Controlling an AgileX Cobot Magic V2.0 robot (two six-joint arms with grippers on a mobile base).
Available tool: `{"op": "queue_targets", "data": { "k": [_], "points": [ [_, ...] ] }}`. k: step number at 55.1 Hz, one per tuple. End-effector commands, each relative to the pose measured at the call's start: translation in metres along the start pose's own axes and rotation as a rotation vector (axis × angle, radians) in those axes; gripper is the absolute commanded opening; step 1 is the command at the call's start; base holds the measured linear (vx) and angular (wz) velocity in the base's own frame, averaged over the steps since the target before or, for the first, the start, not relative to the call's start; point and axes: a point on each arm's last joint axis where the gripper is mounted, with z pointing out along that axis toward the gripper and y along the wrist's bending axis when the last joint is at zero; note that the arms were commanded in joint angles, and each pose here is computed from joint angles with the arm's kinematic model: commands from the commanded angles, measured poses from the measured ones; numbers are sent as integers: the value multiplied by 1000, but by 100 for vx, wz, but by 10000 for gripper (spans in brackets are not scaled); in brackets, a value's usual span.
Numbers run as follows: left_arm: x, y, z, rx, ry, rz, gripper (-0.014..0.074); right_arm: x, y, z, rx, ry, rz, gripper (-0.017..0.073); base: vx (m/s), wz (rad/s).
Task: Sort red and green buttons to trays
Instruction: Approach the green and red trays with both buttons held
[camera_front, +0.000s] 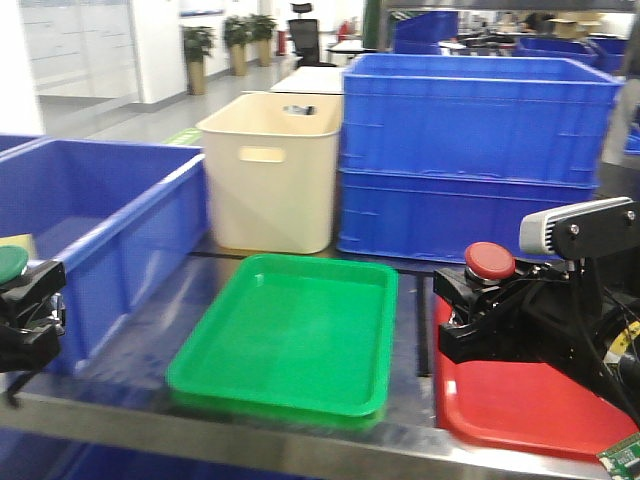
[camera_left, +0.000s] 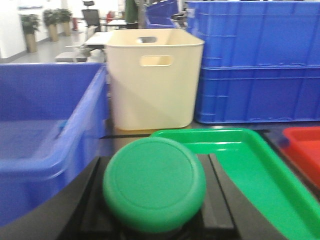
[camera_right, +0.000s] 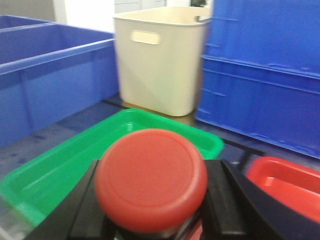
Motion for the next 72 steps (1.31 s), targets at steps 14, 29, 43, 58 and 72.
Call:
{"op": "queue_targets", "data": {
  "k": [14, 29, 43, 58, 72],
  "points": [
    [-23, 0, -5, -8, -140, -7, 0, -27, 1, -9, -16, -153, 0, -10, 16, -43],
    [-23, 0, -5, -8, -140, -7, 0, -27, 1, -9, -16, -153, 0, -10, 14, -24],
    [-23, 0, -5, -8, -140, -7, 0, -27, 1, -9, -16, -153, 0, -10, 11, -7],
    [-23, 0, -5, -8, -140, -7, 0, -27, 1, -9, -16, -153, 0, -10, 8, -7],
    [-23, 0, -5, -8, -140, -7, 0, -27, 1, -9, -16, -153, 0, -10, 3, -5]
  ]
}}
